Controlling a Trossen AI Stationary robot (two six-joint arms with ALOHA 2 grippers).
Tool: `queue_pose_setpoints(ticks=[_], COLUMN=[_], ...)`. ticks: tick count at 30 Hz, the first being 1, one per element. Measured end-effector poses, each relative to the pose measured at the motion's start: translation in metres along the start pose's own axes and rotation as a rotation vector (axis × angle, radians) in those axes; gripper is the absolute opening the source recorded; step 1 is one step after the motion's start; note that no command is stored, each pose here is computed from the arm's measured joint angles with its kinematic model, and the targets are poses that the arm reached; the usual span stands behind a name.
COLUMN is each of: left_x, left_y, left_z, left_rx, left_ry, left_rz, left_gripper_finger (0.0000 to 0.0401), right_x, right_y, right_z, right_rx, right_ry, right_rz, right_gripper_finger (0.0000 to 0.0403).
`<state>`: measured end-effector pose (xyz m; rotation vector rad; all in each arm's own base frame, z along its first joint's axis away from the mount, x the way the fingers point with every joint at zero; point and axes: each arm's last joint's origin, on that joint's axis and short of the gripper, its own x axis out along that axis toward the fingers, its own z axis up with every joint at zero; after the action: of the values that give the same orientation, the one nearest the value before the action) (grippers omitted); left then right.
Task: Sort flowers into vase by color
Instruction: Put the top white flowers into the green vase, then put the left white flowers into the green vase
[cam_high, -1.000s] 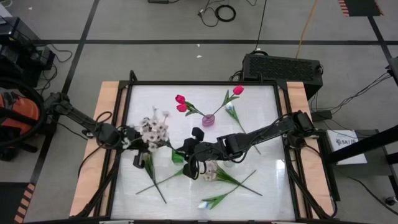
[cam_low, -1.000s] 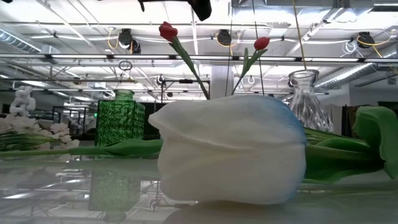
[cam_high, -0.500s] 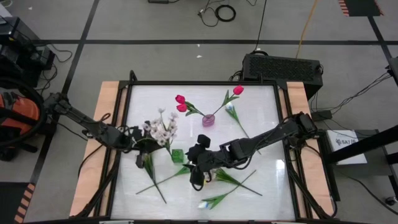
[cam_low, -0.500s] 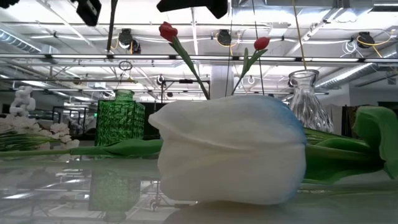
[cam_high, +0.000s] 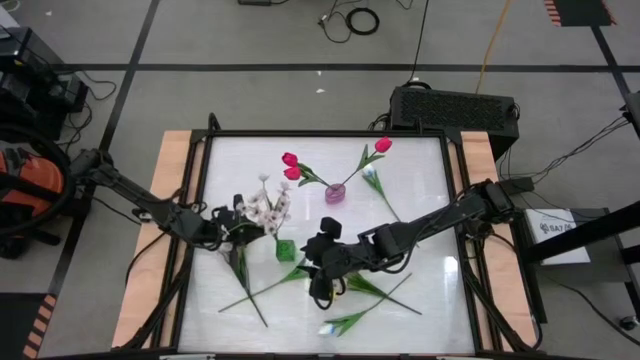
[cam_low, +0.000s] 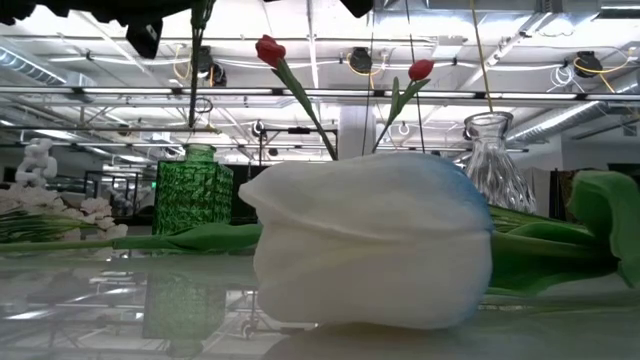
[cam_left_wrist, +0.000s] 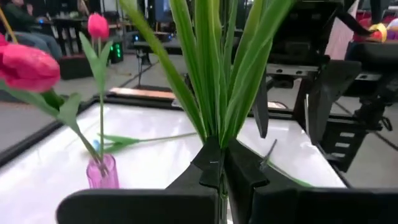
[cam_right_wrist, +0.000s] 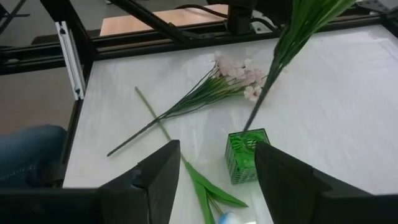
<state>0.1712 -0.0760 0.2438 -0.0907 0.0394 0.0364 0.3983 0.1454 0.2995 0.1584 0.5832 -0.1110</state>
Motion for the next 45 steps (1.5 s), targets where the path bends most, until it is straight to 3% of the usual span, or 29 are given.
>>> queue_pose_setpoints(ticks=[9, 20, 24, 31, 39, 45], left_x=[0.009, 0.019, 0.019, 0.016, 0.001, -0.016], left_y=[-0.002, -0.006, -0.001, 0.003, 0.006, 0.003], left_z=[-0.011, -0.024, -0.031, -0.042, -0.034, -0.029], left_rx=[0.075, 0.089, 0.05, 0.032, -0.042, -0.178], left_ry=[0.043, 0.093, 0.156, 0.269, 0.308, 0.381], left_rz=[0.085, 0.095, 0.121, 0.148, 0.052, -0.139], left_gripper_finger=[0.0009, 0.0033, 0.0065, 0.0155, 0.0238, 0.0244], right_x=[0.0, 0.0, 0.0, -0.001, -0.006, -0.012], right_y=[0.0, 0.0, 0.0, 0.002, 0.007, 0.01], right_z=[0.0, 0.0, -0.001, -0.003, -0.007, -0.009], right_rx=[-0.001, -0.002, -0.003, -0.009, -0.018, -0.023], right_ry=[0.001, 0.003, 0.006, 0.021, 0.043, 0.065], right_rz=[0.003, 0.004, 0.006, 0.005, 0.01, 0.011], right_gripper_finger=[0.0199, 0.0199, 0.0199, 0.0199, 0.0199, 0.0199])
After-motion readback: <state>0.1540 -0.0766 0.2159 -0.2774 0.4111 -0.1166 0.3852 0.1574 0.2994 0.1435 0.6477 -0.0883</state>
